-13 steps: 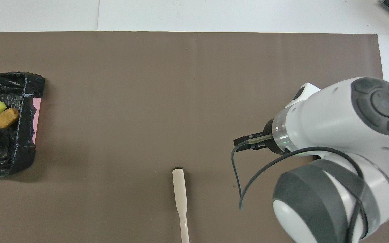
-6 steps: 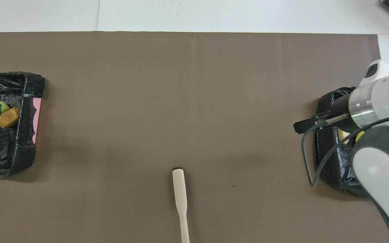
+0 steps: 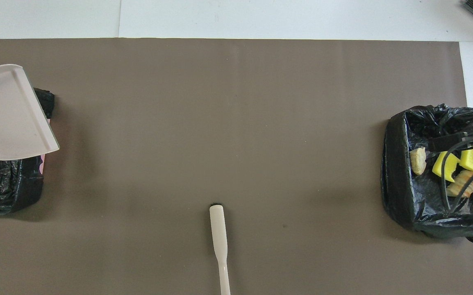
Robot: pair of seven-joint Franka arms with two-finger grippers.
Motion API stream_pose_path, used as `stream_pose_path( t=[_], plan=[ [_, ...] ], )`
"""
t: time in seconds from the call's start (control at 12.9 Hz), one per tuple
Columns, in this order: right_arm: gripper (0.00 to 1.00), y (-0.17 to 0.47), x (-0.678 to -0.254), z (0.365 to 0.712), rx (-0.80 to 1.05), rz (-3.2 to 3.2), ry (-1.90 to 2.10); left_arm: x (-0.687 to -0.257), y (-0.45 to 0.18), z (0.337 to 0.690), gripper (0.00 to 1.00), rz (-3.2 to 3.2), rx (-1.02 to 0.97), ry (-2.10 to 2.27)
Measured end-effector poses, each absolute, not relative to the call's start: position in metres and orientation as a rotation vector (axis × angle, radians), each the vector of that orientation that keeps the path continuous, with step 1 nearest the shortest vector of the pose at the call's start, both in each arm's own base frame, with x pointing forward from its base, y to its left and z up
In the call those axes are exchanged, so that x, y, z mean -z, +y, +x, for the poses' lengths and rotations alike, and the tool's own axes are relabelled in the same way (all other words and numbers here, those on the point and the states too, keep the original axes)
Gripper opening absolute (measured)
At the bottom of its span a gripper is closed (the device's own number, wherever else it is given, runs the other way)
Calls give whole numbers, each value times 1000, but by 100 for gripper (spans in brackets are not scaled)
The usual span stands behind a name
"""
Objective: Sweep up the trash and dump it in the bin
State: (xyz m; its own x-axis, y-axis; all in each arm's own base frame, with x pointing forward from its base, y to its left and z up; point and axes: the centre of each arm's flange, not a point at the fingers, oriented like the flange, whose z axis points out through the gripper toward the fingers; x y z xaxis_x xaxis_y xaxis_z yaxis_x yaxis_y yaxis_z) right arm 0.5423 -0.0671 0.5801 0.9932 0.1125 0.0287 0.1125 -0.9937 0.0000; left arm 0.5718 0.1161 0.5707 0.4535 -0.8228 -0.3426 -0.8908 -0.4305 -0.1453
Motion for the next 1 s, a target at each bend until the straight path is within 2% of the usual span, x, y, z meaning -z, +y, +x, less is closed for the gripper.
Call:
stream_pose_path(
  t=[0.23,0.39,0.62,1.0],
  plan=[
    [100,-75,-614,539,-30,-3157,-133,-543,40,543,31,-2674,-228,1198],
    [100,-45,-635,543,-32,-3161,-31,-524,-29,520,31,-2814,-206,970],
    [100,-4,-638,545,-27,-3164,-13,-495,-141,492,31,-2944,-139,725],
    [100,-21,-635,543,-59,-3162,8,-470,-269,475,31,-3185,131,425]
  ],
)
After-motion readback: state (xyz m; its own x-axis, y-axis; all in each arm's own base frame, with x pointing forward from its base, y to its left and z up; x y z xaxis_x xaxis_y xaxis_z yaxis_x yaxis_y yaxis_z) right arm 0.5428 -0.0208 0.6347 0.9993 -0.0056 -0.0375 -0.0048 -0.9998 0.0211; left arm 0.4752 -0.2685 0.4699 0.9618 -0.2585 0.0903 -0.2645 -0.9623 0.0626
